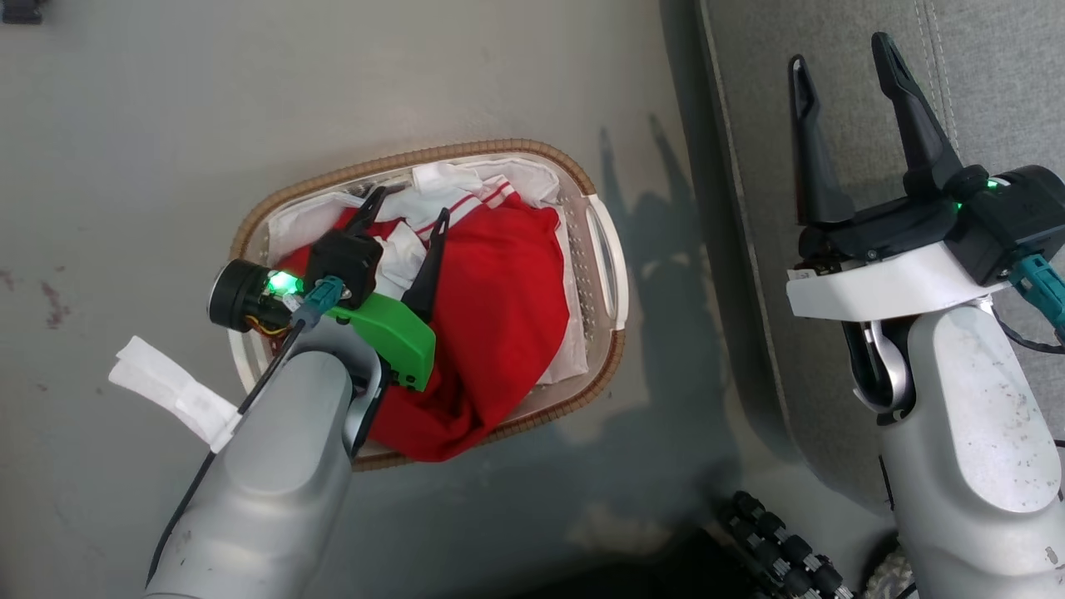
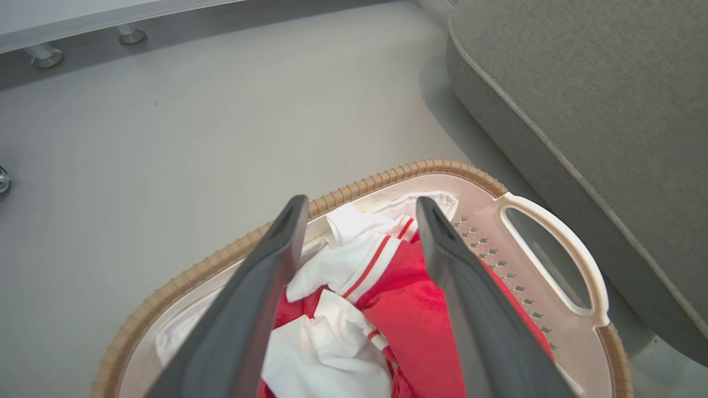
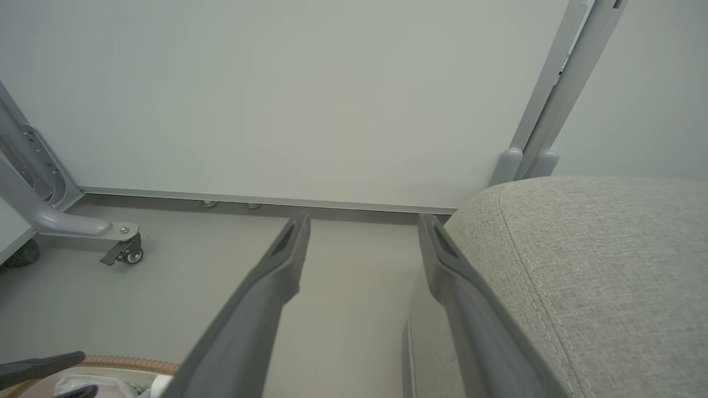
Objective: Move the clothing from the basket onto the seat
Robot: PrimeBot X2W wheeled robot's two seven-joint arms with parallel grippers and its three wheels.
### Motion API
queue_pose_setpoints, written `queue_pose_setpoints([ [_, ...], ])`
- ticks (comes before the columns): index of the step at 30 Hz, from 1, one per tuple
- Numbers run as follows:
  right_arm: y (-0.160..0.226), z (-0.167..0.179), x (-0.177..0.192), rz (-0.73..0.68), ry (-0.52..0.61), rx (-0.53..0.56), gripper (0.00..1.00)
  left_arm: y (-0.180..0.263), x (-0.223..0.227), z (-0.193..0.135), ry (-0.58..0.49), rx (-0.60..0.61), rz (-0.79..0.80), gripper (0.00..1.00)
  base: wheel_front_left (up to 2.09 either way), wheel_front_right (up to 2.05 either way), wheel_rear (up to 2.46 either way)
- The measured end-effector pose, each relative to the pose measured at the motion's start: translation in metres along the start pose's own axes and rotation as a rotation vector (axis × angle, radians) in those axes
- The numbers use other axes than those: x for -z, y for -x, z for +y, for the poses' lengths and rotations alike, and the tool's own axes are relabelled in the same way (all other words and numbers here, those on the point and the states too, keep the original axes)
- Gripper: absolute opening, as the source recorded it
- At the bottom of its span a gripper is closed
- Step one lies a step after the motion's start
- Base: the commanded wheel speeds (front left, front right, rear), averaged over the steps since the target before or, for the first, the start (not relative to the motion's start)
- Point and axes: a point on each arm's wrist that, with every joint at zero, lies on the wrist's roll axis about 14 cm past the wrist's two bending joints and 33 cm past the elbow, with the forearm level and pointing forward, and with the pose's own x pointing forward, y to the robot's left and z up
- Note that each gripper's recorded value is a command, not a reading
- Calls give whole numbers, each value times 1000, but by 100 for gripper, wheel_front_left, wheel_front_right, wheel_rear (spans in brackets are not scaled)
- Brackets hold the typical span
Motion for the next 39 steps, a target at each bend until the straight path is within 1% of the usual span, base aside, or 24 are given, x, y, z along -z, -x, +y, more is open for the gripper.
queue_pose_setpoints([
  [2,0,-4,8,16,5,6,100,-9,27,-6,28,28,73,100,0,0,0],
  [7,2,-6,25,57,17,7,100,-21,58,-18,57,77,162,100,0,0,0],
  [13,4,-5,36,83,27,-3,100,-16,103,-19,102,75,310,100,0,0,0],
  [18,4,-1,40,91,16,-11,100,-11,121,-32,136,100,404,100,0,0,0],
  [25,5,1,43,100,6,-16,100,-7,132,-57,192,164,496,100,0,0,0],
  [26,5,1,44,100,7,-16,100,-6,133,-58,192,170,504,94,0,0,0],
  [27,5,0,43,101,7,-16,100,-5,135,-57,195,173,511,44,0,0,0],
  [28,5,0,43,100,7,-15,100,-4,135,-56,197,174,511,0,0,0,0],
  [34,5,-2,34,85,-5,-5,100,2,130,-53,180,181,512,0,0,0,0],
  [39,8,-4,18,59,-6,2,100,3,110,-54,175,176,460,0,0,0,0],
])
